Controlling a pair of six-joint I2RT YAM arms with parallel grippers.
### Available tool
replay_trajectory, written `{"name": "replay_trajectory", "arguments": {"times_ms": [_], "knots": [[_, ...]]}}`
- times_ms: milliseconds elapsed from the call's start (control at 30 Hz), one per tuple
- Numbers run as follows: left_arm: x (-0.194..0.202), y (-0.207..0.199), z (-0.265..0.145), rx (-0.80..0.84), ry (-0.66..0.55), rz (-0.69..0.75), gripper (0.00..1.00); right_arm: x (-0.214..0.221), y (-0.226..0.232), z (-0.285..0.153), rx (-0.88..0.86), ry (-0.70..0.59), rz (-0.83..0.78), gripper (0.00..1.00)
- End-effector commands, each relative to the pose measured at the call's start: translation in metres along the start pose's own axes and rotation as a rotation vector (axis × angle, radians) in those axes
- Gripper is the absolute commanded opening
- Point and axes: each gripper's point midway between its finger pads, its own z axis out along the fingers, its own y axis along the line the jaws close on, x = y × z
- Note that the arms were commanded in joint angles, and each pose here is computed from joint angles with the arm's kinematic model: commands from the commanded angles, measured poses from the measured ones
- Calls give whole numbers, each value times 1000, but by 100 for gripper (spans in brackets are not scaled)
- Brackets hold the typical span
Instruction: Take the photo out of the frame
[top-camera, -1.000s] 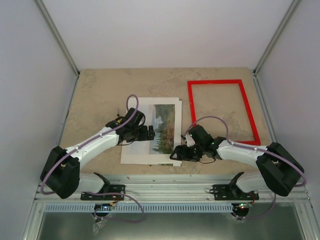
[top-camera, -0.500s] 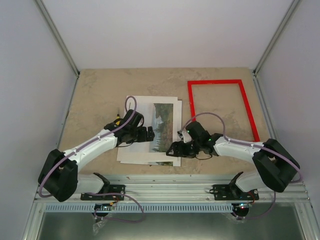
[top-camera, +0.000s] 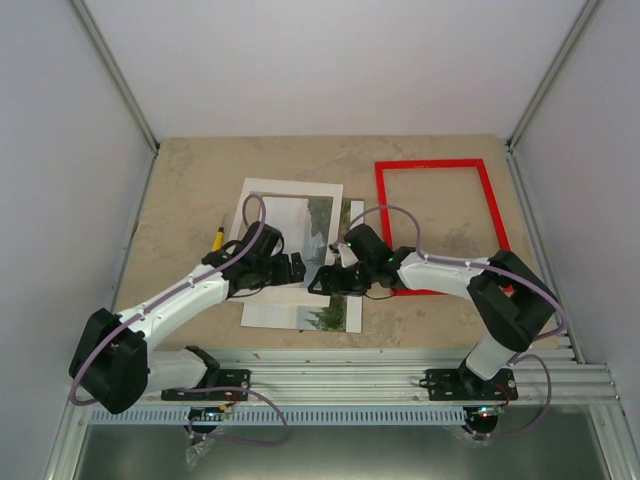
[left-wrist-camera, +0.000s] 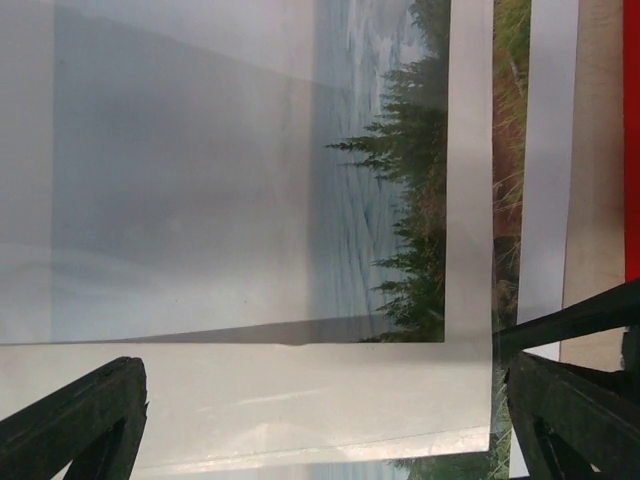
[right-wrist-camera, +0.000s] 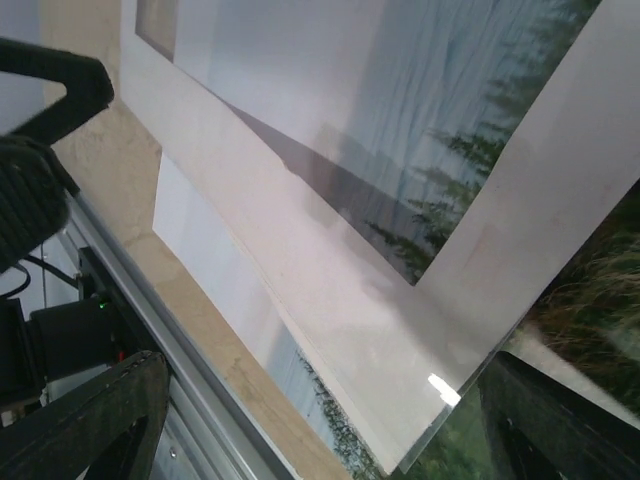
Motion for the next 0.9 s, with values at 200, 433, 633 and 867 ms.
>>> {"name": "replay_trajectory", "arguments": {"times_ms": [200, 433, 633, 867], "knots": [[-3, 7, -1, -2, -2, -12, 100, 5, -20, -35, 216, -27, 1, 98], [10, 13, 5, -8, 49, 3, 100, 59, -42, -58, 372, 24, 151, 98], [13, 42, 5, -45, 63, -131, 100, 76, -41, -40, 324, 30, 192, 95], [22, 79, -14, -182, 16, -299, 100, 72, -40, -36, 322, 33, 99, 96]]}}
